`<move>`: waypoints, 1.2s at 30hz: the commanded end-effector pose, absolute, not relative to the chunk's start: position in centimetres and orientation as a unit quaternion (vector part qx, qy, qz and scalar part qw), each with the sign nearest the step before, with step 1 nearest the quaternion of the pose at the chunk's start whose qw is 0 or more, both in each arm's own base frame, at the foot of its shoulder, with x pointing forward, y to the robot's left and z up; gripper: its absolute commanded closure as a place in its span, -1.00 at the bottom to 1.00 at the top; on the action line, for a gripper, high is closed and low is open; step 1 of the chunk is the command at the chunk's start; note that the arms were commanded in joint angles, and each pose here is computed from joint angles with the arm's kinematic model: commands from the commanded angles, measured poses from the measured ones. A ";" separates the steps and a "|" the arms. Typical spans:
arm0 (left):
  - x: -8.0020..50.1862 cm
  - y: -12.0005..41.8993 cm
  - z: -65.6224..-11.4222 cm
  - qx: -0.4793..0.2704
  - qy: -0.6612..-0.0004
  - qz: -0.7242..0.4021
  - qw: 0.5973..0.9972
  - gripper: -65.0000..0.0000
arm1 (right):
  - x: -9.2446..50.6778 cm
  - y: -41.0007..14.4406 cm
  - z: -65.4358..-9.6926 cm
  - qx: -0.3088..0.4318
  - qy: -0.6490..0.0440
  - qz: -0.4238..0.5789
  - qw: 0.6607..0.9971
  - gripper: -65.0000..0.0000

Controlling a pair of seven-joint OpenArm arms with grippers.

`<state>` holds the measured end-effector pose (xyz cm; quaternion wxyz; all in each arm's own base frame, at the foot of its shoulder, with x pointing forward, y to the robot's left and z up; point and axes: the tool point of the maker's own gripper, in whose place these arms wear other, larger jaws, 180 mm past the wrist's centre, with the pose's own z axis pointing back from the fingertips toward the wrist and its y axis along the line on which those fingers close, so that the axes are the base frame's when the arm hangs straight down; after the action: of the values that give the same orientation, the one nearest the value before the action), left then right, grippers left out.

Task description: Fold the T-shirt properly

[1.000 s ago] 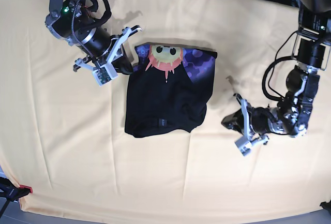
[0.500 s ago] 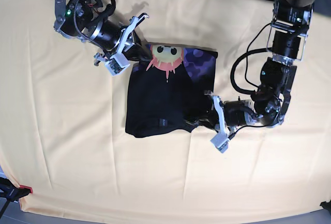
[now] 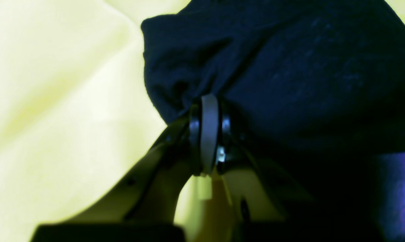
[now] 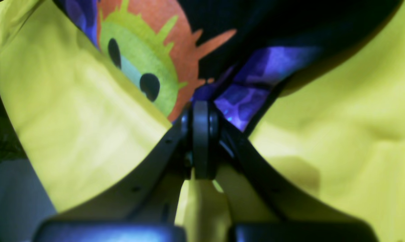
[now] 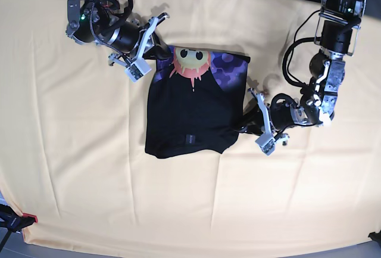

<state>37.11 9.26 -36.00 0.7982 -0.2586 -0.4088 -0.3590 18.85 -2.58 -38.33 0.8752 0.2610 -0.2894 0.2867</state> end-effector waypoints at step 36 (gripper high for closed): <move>21.4 10.4 -24.5 -0.407 -0.291 -0.422 0.755 1.00 | 19.2 -9.9 -19.8 0.313 -0.519 0.217 0.765 1.00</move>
<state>20.94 10.32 -25.62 0.7640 -0.4069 -0.2770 -0.4171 19.26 -10.24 -20.93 0.7796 0.3067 -0.5044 0.2090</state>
